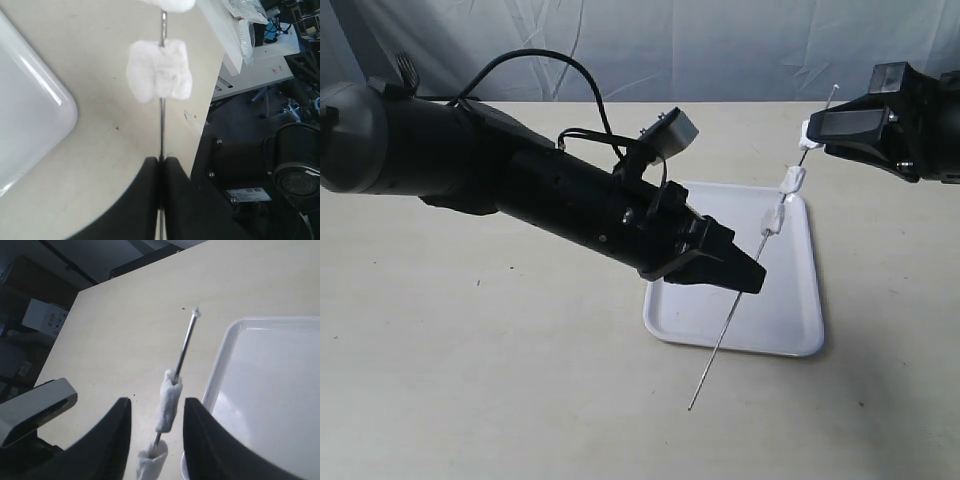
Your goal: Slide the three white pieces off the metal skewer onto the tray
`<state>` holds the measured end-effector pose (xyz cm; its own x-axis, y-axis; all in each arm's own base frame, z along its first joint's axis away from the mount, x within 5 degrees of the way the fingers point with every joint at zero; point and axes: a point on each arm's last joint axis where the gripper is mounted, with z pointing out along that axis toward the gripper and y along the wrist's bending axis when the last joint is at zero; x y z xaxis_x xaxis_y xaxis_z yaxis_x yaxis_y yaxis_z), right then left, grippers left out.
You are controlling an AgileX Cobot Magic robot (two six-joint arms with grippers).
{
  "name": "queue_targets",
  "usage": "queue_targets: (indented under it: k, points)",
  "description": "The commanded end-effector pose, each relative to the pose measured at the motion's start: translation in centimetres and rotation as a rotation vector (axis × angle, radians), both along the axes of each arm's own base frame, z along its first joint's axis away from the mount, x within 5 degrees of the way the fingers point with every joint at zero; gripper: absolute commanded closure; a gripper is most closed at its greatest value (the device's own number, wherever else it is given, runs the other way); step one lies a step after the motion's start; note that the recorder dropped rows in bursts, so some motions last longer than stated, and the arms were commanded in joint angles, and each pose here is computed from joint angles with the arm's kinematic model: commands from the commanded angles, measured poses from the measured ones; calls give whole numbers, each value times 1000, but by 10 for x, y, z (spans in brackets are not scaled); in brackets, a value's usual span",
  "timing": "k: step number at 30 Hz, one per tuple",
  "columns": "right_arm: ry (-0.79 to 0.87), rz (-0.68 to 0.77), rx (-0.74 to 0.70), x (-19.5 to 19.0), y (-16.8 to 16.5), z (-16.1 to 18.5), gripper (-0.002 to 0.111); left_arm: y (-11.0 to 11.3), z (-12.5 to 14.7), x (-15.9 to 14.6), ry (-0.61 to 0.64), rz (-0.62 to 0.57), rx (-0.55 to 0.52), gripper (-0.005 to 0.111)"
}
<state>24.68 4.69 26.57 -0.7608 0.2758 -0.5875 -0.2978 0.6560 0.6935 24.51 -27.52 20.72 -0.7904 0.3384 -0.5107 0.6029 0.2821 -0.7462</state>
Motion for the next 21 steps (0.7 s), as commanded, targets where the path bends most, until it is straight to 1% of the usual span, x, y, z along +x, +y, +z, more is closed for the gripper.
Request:
queue_targets:
  k: [1,6,8,21]
  points:
    - [-11,-8,-5,1,0,1,77,0,2,-2,12,-11,-17,107]
    - [-12,-12,-7,2,0,1,98,0,2,-2,13,-7,-18,107]
    - [-12,-13,-8,2,-1,1,101,0,2,-1,13,-5,-17,107]
    - [-17,-53,-2,4,-3,1,101,0,1,-4,13,-29,-14,107]
